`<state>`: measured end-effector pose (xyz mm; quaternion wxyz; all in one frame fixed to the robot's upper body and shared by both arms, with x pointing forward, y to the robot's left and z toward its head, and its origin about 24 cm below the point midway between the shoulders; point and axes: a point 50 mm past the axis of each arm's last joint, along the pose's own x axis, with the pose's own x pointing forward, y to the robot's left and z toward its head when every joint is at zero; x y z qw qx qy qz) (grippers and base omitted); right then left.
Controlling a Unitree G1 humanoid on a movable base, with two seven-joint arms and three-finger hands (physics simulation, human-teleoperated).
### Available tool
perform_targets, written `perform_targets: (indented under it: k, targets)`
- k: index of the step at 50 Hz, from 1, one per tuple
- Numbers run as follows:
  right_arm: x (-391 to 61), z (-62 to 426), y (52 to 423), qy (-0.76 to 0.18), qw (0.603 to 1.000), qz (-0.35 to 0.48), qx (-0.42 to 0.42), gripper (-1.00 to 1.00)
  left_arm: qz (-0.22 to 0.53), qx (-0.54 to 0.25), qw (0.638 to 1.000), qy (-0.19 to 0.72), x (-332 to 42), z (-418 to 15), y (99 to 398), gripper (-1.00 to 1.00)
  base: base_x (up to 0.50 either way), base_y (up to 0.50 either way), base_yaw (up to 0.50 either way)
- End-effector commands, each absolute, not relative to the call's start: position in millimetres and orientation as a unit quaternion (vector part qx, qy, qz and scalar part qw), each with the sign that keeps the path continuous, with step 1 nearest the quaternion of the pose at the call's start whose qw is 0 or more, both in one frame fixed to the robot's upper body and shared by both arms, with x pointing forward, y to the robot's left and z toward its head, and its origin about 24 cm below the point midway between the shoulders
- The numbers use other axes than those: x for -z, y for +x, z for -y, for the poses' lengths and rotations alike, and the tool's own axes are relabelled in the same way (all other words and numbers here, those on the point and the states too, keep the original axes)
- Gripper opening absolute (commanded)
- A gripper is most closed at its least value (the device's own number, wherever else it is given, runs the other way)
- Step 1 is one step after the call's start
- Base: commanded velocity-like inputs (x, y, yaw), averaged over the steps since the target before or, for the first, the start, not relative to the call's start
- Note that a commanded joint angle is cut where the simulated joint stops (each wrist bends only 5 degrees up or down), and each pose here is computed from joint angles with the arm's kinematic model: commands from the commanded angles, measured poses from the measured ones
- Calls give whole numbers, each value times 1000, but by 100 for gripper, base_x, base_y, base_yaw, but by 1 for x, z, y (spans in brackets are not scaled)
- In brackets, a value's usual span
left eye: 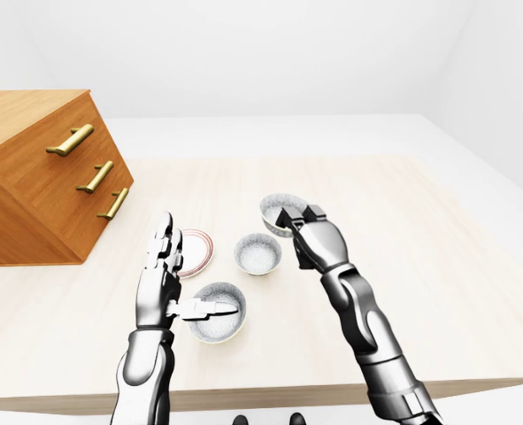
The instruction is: Stack the bowl at the front on the bowl in the middle.
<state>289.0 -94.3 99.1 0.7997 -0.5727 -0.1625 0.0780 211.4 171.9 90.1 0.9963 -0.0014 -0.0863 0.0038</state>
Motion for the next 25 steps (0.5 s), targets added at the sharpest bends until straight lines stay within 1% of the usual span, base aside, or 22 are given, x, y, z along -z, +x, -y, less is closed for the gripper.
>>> perform_targets:
  k: [1, 13, 19, 25]
  targets:
    - [-100, 76, 287, -613, 765, 175, -90, -100, 86, -4, 996, -2, -89, -173, 211, 100, 0, 0, 0]
    - [-94, 62, 280, -615, 760, 184, -102, -100, 86, -4, 996, 0, -89, -172, 211, 100, 0, 0, 0]
    - [-95, 56, 275, -618, 754, 205, -90, -100, 87, -3, 996, 1, -89, -172, 212, 100, 0, 0, 0]
    - [-85, 52, 272, -622, 749, 211, -84, -100, 86, -2, 996, 2, -88, -172, 212, 100, 0, 0, 0]
